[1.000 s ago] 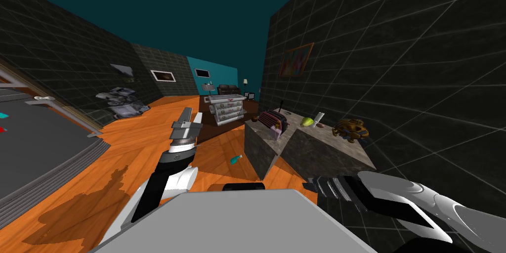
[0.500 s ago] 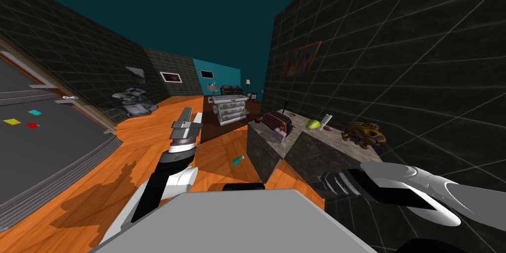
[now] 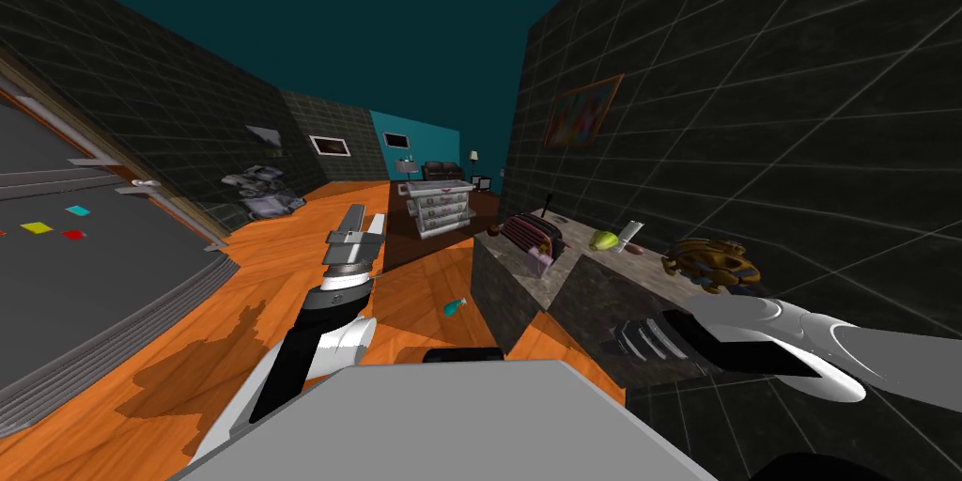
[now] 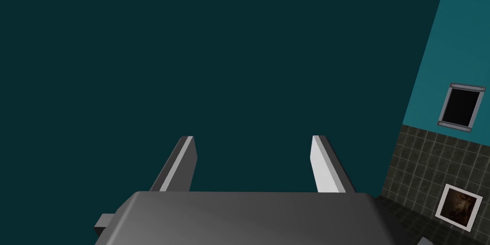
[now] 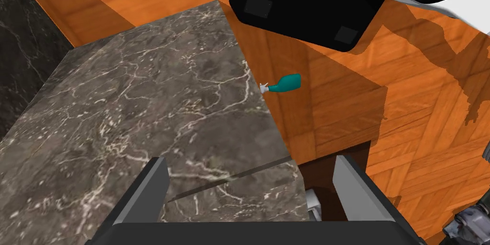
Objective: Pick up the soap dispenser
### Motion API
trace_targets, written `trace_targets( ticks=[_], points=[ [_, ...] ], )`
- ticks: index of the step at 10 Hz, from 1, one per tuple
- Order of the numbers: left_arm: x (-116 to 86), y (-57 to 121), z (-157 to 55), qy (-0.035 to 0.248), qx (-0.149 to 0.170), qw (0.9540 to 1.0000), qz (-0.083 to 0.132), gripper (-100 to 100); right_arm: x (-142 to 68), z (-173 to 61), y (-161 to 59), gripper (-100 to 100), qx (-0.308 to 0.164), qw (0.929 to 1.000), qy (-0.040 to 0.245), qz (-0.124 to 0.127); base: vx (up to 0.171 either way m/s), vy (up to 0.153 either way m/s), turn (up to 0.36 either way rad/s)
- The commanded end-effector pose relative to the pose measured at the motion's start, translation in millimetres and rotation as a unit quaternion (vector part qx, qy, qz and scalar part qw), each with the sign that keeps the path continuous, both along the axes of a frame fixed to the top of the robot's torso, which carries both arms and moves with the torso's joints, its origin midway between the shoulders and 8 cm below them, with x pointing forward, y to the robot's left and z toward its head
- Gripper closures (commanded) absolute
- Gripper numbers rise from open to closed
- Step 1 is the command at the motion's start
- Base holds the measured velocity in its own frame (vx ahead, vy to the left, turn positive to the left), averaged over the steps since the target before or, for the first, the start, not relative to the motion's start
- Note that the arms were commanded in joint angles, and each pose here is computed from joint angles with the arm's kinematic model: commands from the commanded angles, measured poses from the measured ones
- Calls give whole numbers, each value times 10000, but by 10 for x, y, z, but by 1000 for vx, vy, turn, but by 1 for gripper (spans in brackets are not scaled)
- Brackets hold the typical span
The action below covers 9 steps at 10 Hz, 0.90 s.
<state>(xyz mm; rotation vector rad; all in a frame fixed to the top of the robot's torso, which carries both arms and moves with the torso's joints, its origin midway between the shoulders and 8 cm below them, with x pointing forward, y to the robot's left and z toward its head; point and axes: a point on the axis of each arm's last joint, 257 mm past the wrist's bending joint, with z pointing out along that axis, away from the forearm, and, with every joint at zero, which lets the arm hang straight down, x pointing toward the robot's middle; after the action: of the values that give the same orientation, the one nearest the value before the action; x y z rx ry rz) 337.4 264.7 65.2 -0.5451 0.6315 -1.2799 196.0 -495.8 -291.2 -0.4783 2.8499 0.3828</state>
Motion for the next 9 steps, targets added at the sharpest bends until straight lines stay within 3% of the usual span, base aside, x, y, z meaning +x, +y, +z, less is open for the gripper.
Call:
trace_targets(
  ticks=[1,3,5,6,9],
  points=[
    [0,0,0,0,0,10000,0,0,61,74,-149,-100,-241,9996,40,120,51,35,98],
    [0,0,0,0,0,10000,0,0,231,223,-338,-100,-585,9979,2,282,149,68,161],
    [0,0,0,0,0,10000,0,0,238,233,-344,-100,-605,9977,8,300,94,29,9],
    [0,0,0,0,0,10000,0,0,440,385,-447,-100,-854,9953,-96,447,127,49,218],
    [-1,0,0,0,0,10000,0,0,744,572,-427,-100,-985,9927,-350,603,240,114,174]
  ],
)
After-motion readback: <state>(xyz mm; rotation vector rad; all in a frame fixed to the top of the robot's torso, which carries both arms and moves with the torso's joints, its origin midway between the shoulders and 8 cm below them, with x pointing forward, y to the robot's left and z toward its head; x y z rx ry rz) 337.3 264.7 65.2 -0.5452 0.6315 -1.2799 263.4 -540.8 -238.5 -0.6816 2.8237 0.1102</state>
